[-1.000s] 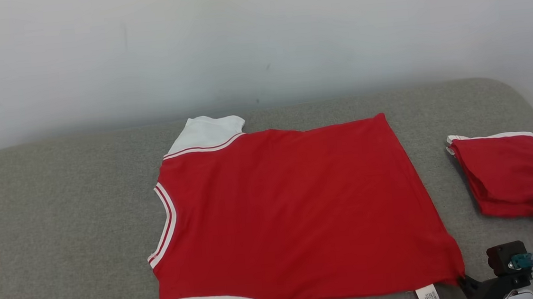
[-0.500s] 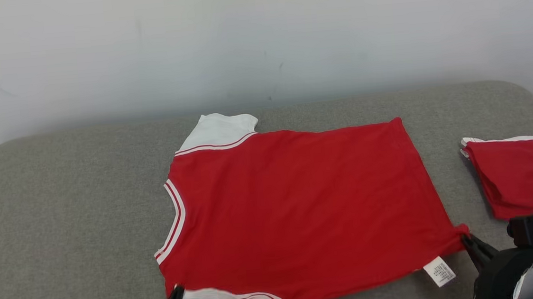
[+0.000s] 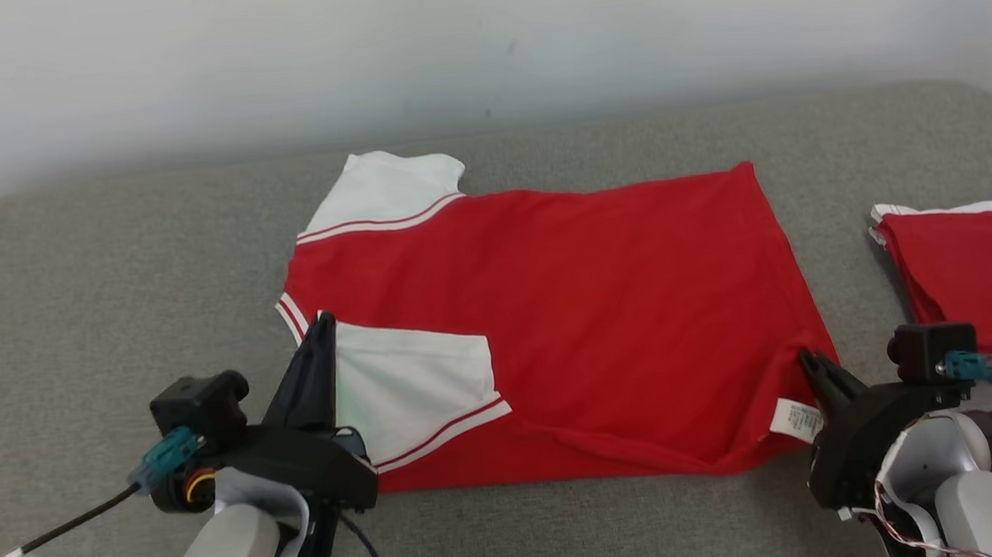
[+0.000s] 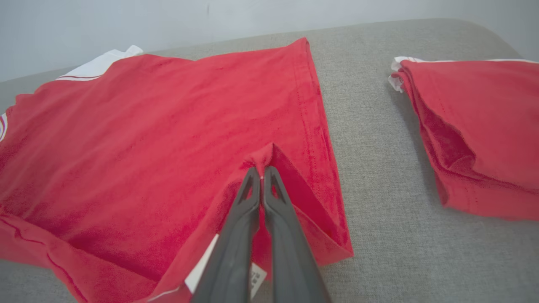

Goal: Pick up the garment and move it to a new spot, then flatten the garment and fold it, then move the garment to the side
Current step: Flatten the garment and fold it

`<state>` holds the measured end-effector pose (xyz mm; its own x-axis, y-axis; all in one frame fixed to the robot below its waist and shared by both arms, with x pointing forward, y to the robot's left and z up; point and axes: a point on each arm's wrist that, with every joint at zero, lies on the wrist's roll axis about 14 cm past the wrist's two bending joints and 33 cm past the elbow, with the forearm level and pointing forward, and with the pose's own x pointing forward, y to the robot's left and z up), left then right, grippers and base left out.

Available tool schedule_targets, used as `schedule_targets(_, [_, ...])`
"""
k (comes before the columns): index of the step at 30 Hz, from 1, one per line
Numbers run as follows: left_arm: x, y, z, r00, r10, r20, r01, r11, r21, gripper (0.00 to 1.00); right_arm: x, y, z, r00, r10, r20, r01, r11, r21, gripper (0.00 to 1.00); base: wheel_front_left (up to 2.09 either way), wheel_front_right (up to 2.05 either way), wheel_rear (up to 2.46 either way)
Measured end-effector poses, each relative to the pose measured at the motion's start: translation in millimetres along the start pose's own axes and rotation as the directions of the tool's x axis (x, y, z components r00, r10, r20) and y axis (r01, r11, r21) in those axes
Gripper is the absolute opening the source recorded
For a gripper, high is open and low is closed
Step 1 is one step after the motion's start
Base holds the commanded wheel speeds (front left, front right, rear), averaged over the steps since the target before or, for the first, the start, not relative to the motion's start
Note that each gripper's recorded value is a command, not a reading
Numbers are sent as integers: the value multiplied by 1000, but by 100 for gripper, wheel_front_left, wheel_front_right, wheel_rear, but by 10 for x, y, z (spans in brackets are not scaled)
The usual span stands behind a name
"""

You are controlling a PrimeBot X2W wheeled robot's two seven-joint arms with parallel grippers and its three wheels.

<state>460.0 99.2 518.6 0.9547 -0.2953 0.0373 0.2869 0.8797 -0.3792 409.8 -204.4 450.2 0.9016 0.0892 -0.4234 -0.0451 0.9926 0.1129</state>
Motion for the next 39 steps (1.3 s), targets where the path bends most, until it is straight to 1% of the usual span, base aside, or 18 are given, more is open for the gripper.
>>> schedule_targets(2, [91,19,-60,1000,9,-12,-9,1000,25,0,78,-32,-21,1000,-17,-1,17,1000,-2,0,0,0,0])
schedule_targets(6, [291,89,-15,999,32,11,-33,997,74,0,195,-237,95,994,-94,59,94,996,9,0,0,0,0])
schedule_targets(9, [392,128,-22,999,42,21,-44,995,86,0,269,-344,11,990,-135,35,136,991,-12,0,0,0,0])
schedule_targets(13, [479,110,-132,1000,23,3,-24,996,85,0,360,-300,-161,991,-131,-14,131,991,-4,0,0,0,0])
schedule_targets(16, [539,143,-154,1000,24,2,-24,996,87,0,411,-301,-208,991,-133,-19,133,991,-4,0,0,0,0])
schedule_targets(19, [569,189,-166,999,33,3,-33,995,97,0,459,-303,-205,991,-134,-12,134,991,-12,0,0,0,0])
schedule_targets(22, [568,241,-154,999,45,8,-46,994,98,0,500,-298,-127,990,-135,27,136,991,-13,0,0,0,0])
schedule_targets(23, [566,247,-137,999,45,13,-46,994,103,0,510,-291,-122,991,-134,28,134,991,-14,33,0,0,0])
schedule_targets(24, [562,261,-115,999,50,19,-52,992,112,100,516,-285,-139,991,-133,21,133,991,-12,100,0,0,0])
schedule_targets(26, [538,279,-97,998,58,22,-60,991,122,100,512,-258,-178,992,-128,10,128,992,-11,100,0,0,0])
schedule_targets(29, [472,335,-8,997,71,44,-77,984,159,100,484,-263,-123,991,-131,31,131,991,-15,100,0,0,0])
schedule_targets(30, [413,372,-39,996,78,32,-83,980,180,100,466,-262,-113,991,-131,34,132,991,-14,100,0,0,0])
schedule_targets(31, [413,372,-39,996,78,32,-83,980,180,100,466,-262,-113,991,-131,34,132,991,-14,100,0,0,0])
schedule_targets(36, [-45,610,-427,984,150,-94,-123,961,248,100,263,-252,-274,992,-128,-14,128,992,0,100,0,0,0])
schedule_targets(39, [-330,704,-681,963,206,-171,-167,962,216,100,99,-339,-266,989,-147,-7,147,989,-9,100,0,0,0])
